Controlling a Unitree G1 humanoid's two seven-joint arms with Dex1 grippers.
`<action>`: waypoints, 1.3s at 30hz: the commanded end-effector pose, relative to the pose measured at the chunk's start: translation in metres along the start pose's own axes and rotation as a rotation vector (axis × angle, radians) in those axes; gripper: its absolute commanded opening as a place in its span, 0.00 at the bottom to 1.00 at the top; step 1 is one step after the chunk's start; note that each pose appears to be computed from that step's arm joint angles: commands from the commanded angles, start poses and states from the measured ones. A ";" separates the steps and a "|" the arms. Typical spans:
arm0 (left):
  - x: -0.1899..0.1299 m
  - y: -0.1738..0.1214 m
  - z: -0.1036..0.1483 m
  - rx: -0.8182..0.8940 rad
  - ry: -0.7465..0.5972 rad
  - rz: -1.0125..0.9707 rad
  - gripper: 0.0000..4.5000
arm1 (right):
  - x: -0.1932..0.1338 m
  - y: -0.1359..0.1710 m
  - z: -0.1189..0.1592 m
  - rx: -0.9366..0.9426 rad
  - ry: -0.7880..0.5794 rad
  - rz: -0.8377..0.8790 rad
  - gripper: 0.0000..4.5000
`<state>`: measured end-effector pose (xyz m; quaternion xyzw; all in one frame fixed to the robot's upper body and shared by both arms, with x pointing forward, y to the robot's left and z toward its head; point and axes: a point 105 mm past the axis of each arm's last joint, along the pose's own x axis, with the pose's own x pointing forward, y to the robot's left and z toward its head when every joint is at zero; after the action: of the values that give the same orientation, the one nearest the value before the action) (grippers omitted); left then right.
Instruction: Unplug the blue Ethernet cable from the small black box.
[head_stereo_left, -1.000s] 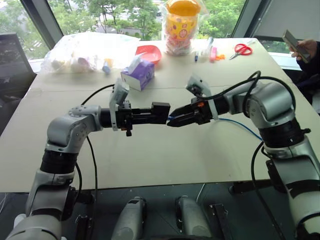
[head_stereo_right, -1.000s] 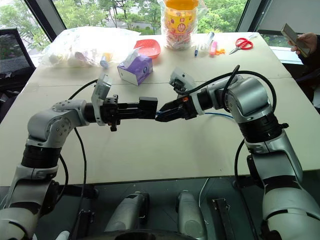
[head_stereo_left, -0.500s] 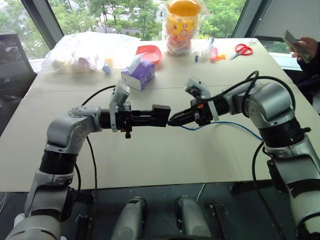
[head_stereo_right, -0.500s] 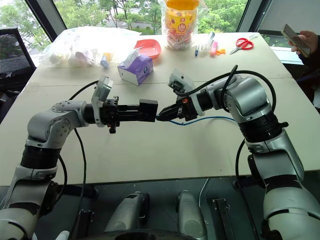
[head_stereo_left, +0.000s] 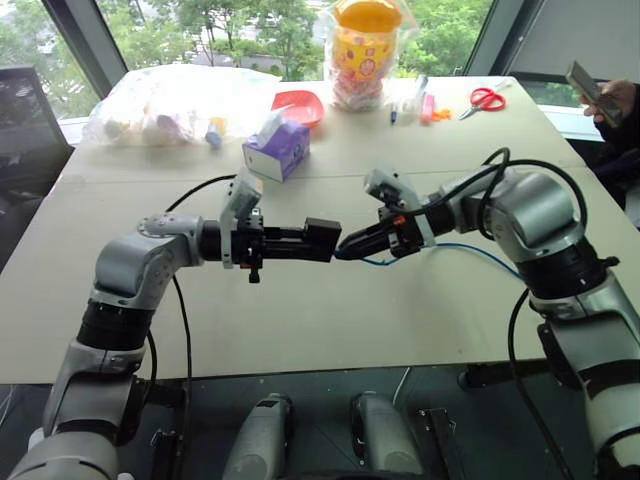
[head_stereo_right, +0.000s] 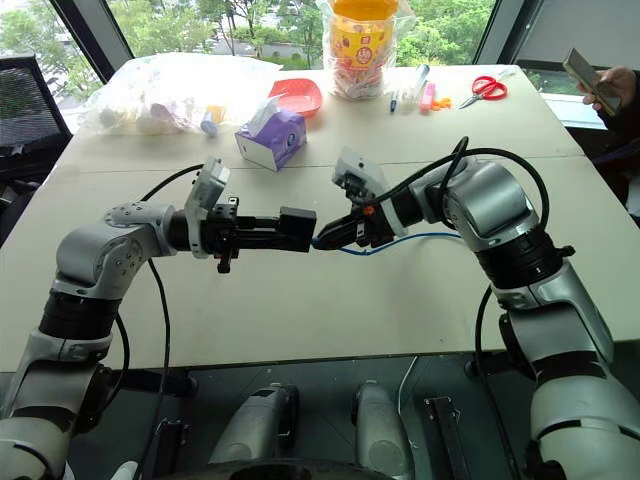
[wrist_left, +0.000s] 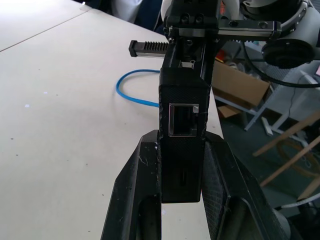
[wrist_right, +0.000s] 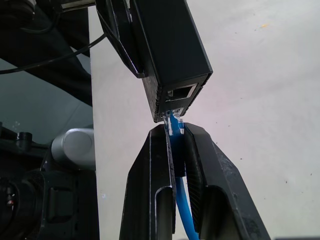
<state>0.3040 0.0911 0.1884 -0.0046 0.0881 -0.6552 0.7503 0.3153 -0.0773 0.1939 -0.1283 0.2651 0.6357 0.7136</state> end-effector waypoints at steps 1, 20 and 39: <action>-0.016 -0.002 0.009 0.045 -0.003 0.016 0.10 | -0.028 -0.023 -0.018 0.060 0.023 -0.149 0.01; 0.012 0.044 -0.019 0.198 -0.034 0.310 0.10 | -0.073 -0.131 -0.038 0.144 -0.154 -0.922 0.27; 0.040 0.086 -0.083 0.216 -0.040 0.486 0.43 | -0.091 -0.065 -0.061 0.232 -0.179 -1.004 1.00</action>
<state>0.3813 0.0668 0.0911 0.0773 0.0094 -0.4666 0.8810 0.3638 -0.1969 0.1628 -0.1025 0.2115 0.1906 0.9531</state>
